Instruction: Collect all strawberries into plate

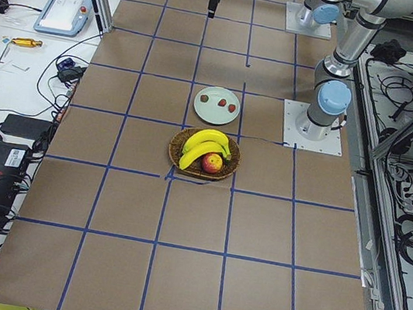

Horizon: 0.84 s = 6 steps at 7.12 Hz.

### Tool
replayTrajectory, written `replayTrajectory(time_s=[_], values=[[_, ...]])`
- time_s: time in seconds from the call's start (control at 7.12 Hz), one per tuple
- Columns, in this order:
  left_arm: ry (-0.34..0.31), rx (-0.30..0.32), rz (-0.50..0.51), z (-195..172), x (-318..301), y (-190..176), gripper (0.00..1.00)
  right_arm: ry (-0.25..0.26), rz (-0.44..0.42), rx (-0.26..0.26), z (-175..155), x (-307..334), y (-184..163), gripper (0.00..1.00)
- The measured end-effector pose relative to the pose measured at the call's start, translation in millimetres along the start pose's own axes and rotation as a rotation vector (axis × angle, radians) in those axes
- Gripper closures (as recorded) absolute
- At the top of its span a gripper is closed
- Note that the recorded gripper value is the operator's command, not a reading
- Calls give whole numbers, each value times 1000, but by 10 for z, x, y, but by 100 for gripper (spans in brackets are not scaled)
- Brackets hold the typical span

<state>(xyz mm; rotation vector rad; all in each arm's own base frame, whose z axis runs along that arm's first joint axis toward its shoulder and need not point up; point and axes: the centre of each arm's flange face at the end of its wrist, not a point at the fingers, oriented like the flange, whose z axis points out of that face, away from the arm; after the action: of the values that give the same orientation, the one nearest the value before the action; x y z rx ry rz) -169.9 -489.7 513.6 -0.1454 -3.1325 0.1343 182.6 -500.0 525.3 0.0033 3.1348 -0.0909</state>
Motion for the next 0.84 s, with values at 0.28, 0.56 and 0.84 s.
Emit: replayTrajectory(time_s=[0.28, 0.56, 0.84], values=[[-1, -1, 0, 7, -1, -3, 0, 0, 1, 1, -4, 4, -6, 0], [-1, -7, 1, 32, 0, 42, 0, 0, 2, 1, -13, 3, -4, 0], [-2, -13, 2, 59, -1, 71, 0, 0, 2, 1, -10, 3, -7, 0]])
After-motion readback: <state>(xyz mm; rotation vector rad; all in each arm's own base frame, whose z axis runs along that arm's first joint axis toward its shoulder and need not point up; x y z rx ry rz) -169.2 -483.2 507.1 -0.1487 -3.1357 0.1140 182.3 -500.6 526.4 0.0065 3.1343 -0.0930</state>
